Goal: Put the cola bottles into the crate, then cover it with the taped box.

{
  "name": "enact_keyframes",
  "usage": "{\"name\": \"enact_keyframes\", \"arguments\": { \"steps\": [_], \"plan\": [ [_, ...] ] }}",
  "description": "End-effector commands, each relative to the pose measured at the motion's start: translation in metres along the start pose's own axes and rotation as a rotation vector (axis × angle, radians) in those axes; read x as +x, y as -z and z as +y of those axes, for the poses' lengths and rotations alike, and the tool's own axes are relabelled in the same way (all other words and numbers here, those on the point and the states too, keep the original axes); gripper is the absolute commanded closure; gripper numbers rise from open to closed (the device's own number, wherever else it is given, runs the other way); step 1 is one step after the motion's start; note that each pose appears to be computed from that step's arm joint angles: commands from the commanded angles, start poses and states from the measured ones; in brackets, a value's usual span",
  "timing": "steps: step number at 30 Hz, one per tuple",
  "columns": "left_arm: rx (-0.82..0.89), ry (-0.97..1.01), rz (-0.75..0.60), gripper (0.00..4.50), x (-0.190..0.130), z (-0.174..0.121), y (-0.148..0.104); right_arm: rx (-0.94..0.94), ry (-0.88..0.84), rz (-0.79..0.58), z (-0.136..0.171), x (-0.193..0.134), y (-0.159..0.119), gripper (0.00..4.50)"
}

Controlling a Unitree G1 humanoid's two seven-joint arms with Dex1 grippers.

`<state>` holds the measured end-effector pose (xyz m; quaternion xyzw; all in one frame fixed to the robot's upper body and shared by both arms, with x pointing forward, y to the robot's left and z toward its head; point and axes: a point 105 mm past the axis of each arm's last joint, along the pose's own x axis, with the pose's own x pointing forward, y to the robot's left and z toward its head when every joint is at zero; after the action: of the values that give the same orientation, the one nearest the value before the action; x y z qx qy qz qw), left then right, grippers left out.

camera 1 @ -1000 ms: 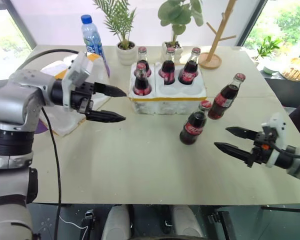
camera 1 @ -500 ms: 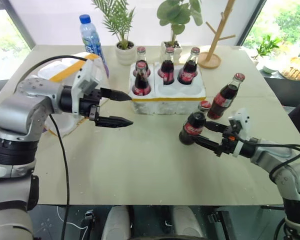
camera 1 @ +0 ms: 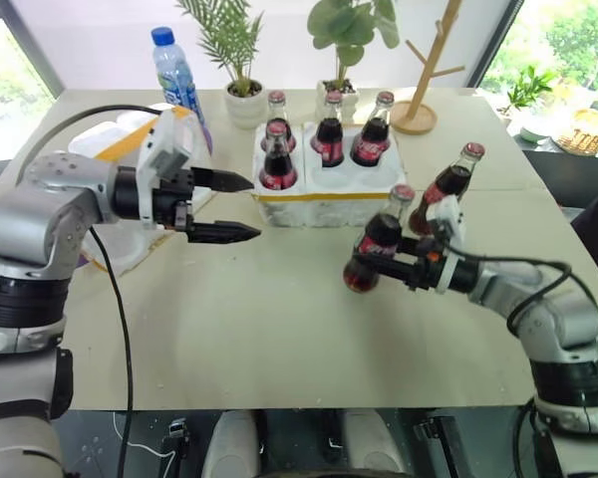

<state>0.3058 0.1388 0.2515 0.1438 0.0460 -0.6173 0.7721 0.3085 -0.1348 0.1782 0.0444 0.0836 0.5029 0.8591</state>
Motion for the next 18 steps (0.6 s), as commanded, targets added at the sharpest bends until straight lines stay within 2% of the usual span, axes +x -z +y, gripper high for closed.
{"name": "enact_keyframes", "arguments": {
  "steps": [1, 4, 9, 14, 18],
  "plan": [
    [0.053, -0.053, -0.050, 0.00, -0.012, 0.006, -0.019, -0.173, -0.069, -0.175, 0.007, 0.012, -0.083, 1.66],
    [0.056, -0.075, -0.061, 0.00, -0.013, 0.010, -0.020, -0.218, 0.015, -0.182, -0.015, 0.031, -0.109, 1.66],
    [0.058, -0.095, -0.070, 0.00, -0.013, 0.011, -0.019, -0.304, 0.118, -0.144, -0.043, 0.060, -0.119, 1.66],
    [0.064, -0.118, -0.072, 0.00, -0.015, 0.010, -0.018, -0.342, 0.215, -0.081, -0.066, 0.088, -0.104, 1.66],
    [0.064, -0.134, -0.075, 0.00, -0.018, 0.010, -0.018, -0.314, 0.227, -0.081, -0.071, 0.098, -0.095, 1.66]
  ]
}}
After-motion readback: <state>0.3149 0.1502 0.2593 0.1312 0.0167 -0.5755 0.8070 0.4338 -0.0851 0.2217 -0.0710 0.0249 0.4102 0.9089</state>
